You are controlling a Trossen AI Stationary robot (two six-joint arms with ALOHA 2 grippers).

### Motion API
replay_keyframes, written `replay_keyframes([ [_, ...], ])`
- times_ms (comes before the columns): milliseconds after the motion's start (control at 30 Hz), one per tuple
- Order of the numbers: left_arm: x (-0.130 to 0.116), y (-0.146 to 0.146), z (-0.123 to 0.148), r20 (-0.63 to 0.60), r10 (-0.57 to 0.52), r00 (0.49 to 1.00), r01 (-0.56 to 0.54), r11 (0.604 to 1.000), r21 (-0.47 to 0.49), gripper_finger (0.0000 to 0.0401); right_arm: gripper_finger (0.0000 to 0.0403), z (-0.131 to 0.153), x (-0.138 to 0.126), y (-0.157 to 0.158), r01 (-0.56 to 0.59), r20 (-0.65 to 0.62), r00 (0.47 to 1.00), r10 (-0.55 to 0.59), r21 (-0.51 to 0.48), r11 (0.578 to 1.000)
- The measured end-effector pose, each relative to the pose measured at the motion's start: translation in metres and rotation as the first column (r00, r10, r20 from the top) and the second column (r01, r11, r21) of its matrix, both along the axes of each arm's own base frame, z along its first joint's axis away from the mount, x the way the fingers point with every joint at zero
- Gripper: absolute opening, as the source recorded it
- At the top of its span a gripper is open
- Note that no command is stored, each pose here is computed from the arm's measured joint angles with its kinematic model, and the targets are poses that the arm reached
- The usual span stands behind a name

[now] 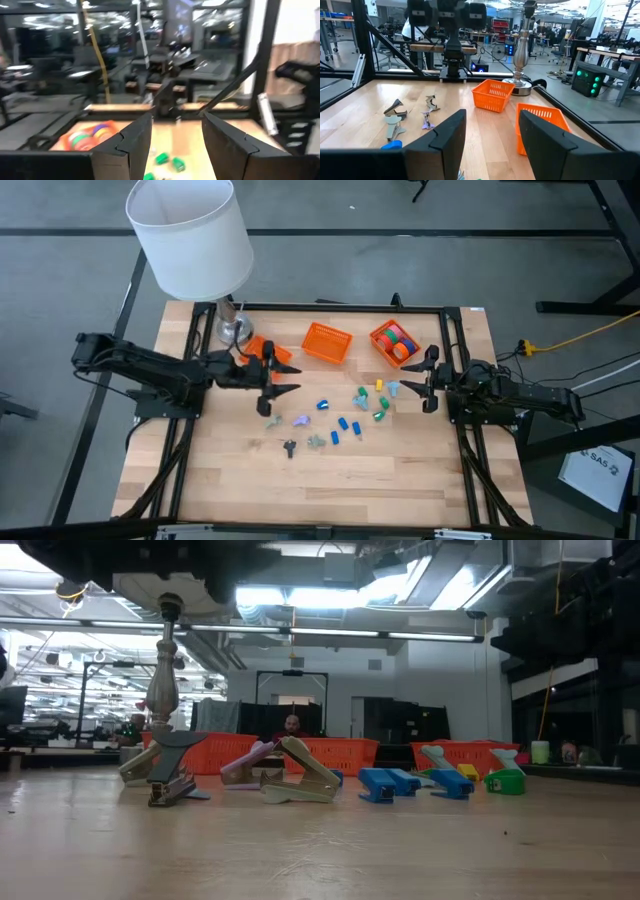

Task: Pick and place Stapler, Stapler remover, tape
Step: Put the blue stapler into the middle orange bin

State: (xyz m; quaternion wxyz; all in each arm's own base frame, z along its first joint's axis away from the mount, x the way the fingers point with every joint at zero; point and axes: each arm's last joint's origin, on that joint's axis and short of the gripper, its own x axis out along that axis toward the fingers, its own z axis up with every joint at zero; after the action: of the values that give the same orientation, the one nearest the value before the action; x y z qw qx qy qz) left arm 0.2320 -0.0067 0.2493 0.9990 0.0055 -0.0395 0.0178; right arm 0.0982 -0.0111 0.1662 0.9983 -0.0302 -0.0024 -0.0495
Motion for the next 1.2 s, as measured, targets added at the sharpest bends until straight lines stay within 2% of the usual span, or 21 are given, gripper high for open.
replay_keyframes([
  [67,0.004,-0.001,-0.006,-0.03,0.041,0.999,-0.041,0.999,0.008,0.0171,0.0188,0.0,0.0,0.0,0.0,0.0,1.0,0.0,-0.001,1.0],
  [167,0.014,-0.002,-0.013,-0.141,0.102,0.985,-0.1,0.995,0.022,0.0171,0.0188,0.0,0.0,0.0,0.0,0.0,1.0,0.0,0.0,1.0],
  [333,0.035,-0.002,-0.027,-0.372,0.175,0.911,-0.156,0.984,0.081,0.0171,0.0188,0.0,0.0,0.0,0.0,0.0,1.0,0.0,0.0,1.0],
  [467,0.051,-0.002,-0.032,-0.472,0.18,0.863,-0.148,0.983,0.105,0.0171,0.0188,0.0,0.0,0.0,0.0,0.0,1.0,0.0,-0.001,1.0],
  [633,0.064,-0.004,-0.034,-0.54,0.155,0.828,-0.077,0.983,0.165,0.0171,0.0188,0.0,0.0,0.0,0.0,0.0,1.0,0.0,-0.001,1.0],
  [800,0.073,-0.005,-0.034,-0.589,0.14,0.796,-0.036,0.982,0.185,0.0171,0.0188,0.0,0.0,0.0,0.0,0.0,1.0,0.0,-0.001,1.0],
  [900,0.078,-0.006,-0.038,-0.635,0.131,0.761,-0.001,0.98,0.2,0.0171,0.0188,0.0,0.0,0.0,0.0,0.0,1.0,0.0,0.0,1.0],
  [1033,0.086,-0.007,-0.048,-0.692,0.11,0.714,0.046,0.978,0.202,0.0171,0.0188,0.0,0.0,0.0,0.0,0.0,1.0,0.0,0.0,1.0],
  [1200,0.096,-0.009,-0.055,-0.71,0.073,0.7,0.091,0.977,0.19,0.0171,0.0188,0.0,0.0,0.0,0.0,0.0,1.0,0.0,0.0,1.0],
])
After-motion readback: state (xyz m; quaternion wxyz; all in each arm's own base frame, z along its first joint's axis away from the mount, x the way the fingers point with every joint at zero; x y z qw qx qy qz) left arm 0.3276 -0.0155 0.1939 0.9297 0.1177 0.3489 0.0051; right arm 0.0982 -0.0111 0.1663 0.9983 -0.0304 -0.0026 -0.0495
